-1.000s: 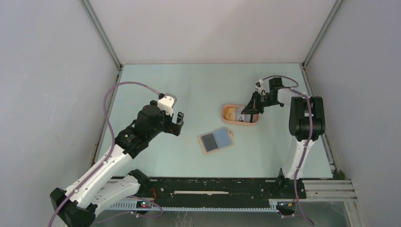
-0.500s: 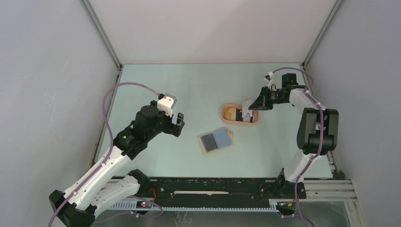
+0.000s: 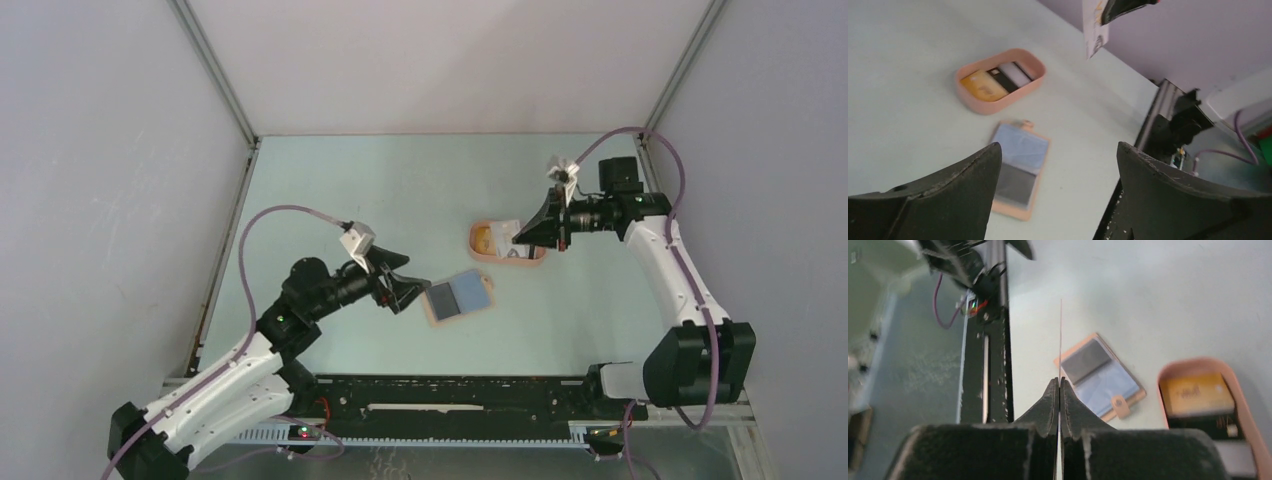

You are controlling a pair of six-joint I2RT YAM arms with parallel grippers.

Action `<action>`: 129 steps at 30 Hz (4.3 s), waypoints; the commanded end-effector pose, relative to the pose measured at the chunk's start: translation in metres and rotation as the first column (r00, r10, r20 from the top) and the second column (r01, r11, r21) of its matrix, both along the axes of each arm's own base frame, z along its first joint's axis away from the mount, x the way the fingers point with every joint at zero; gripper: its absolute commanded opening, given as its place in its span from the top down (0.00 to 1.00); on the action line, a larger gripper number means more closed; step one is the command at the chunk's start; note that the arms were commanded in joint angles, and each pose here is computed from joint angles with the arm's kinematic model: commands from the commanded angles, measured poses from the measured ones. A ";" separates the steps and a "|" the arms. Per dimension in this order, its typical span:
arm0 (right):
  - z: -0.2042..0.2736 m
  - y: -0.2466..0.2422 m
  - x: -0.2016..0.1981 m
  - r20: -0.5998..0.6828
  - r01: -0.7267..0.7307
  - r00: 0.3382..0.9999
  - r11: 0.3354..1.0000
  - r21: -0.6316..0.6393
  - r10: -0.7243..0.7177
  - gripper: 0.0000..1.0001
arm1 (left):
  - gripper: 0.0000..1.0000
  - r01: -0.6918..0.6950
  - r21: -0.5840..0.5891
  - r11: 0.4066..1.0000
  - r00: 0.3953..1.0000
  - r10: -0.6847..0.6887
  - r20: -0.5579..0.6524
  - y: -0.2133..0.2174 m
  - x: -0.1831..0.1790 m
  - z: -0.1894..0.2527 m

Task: Put the credit cards into the card holder
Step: Insert the credit card into the card holder.

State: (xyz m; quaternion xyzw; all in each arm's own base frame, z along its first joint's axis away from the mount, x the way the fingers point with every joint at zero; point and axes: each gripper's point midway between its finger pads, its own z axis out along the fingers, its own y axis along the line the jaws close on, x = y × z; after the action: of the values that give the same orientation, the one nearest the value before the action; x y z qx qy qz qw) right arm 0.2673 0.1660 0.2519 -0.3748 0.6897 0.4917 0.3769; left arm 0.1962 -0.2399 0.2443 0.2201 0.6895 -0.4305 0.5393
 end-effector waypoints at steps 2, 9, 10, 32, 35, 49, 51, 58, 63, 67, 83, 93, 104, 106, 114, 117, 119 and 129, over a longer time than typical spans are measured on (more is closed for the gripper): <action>0.010 0.033 -0.069 0.403 -0.324 0.860 0.945 -0.043 0.313 1.00 | 0.11 0.210 -0.089 0.974 0.946 -0.180 0.268 -0.034 -0.038 0.033; 0.003 0.049 -0.109 0.606 -0.482 0.645 0.863 -0.149 0.465 1.00 | 0.12 0.323 0.064 0.944 0.816 -0.312 0.487 -0.052 -0.070 0.011; 0.001 0.050 -0.114 0.626 -0.498 0.613 0.851 -0.168 0.482 1.00 | 0.12 0.325 0.078 0.943 0.800 -0.318 0.509 -0.053 -0.071 0.010; -0.011 0.058 -0.130 0.638 -0.559 0.579 0.817 -0.141 0.507 1.00 | 0.49 0.329 0.109 0.938 0.773 -0.334 0.540 -0.115 -0.061 0.008; -0.013 0.060 -0.130 0.618 -0.561 0.597 0.817 -0.134 0.511 1.00 | 0.52 0.315 0.104 0.943 0.780 -0.319 0.538 -0.121 -0.057 0.008; -0.021 0.065 -0.123 0.498 -0.545 0.690 0.830 -0.121 0.525 0.85 | 1.00 0.258 0.094 0.962 0.827 -0.270 0.493 -0.124 -0.046 -0.001; -0.022 0.065 -0.122 0.457 -0.532 0.720 0.838 -0.119 0.522 0.67 | 1.00 0.256 0.096 0.962 0.847 -0.271 0.456 -0.122 -0.046 -0.007; -0.021 0.069 -0.097 0.302 -0.418 0.848 0.900 -0.127 0.436 0.44 | 1.00 0.309 0.027 0.951 0.928 -0.308 0.211 -0.115 -0.040 -0.026; -0.020 0.076 -0.092 0.179 -0.401 0.894 0.912 -0.093 0.411 0.49 | 1.00 0.339 0.012 0.941 0.931 -0.338 0.136 -0.114 -0.042 -0.033; -0.025 0.085 -0.087 0.079 -0.402 0.910 0.912 -0.083 0.408 0.54 | 1.00 0.363 -0.001 0.932 0.927 -0.361 0.103 -0.116 -0.043 -0.034; -0.025 0.089 -0.083 -0.017 -0.402 0.916 0.913 -0.066 0.402 0.72 | 1.00 0.357 -0.083 0.930 0.934 -0.357 0.015 -0.110 -0.033 -0.039; -0.032 0.093 -0.076 -0.116 -0.397 0.914 0.917 -0.048 0.389 1.00 | 0.80 0.307 -0.092 0.947 0.950 -0.311 -0.029 -0.098 -0.024 -0.050; -0.094 0.096 -0.025 -0.343 -0.151 0.935 0.976 -0.158 0.089 1.00 | 0.18 -0.038 0.013 0.999 0.999 0.038 -0.015 -0.031 0.002 -0.086; -0.109 0.095 -0.016 -0.371 -0.091 0.928 0.980 -0.176 0.019 1.00 | 0.17 -0.095 0.034 0.995 0.994 0.096 -0.045 -0.021 0.007 -0.096; -0.154 0.096 0.005 -0.469 0.052 0.868 0.969 -0.240 -0.162 1.00 | 0.35 -0.233 0.062 0.970 0.952 0.241 -0.188 -0.006 0.018 -0.132; -0.163 0.094 0.012 -0.491 0.082 0.847 0.964 -0.253 -0.202 1.00 | 0.37 -0.264 0.063 0.963 0.934 0.271 -0.233 -0.004 0.021 -0.143; -0.170 0.092 0.017 -0.519 0.101 0.825 0.961 -0.256 -0.225 1.00 | 0.39 -0.273 0.064 0.960 0.923 0.280 -0.263 -0.005 0.021 -0.149; -0.190 0.090 0.019 -0.600 0.081 0.769 0.965 -0.249 -0.219 1.00 | 0.49 -0.242 0.087 0.966 0.901 0.257 -0.351 -0.021 0.023 -0.173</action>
State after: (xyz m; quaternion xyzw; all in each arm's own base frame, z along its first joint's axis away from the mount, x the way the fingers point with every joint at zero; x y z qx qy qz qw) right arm 0.2819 0.2502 0.0595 -0.1763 0.8577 0.4655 0.1284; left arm 0.2117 -0.2538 0.0640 0.0779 0.8164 -0.3589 0.4456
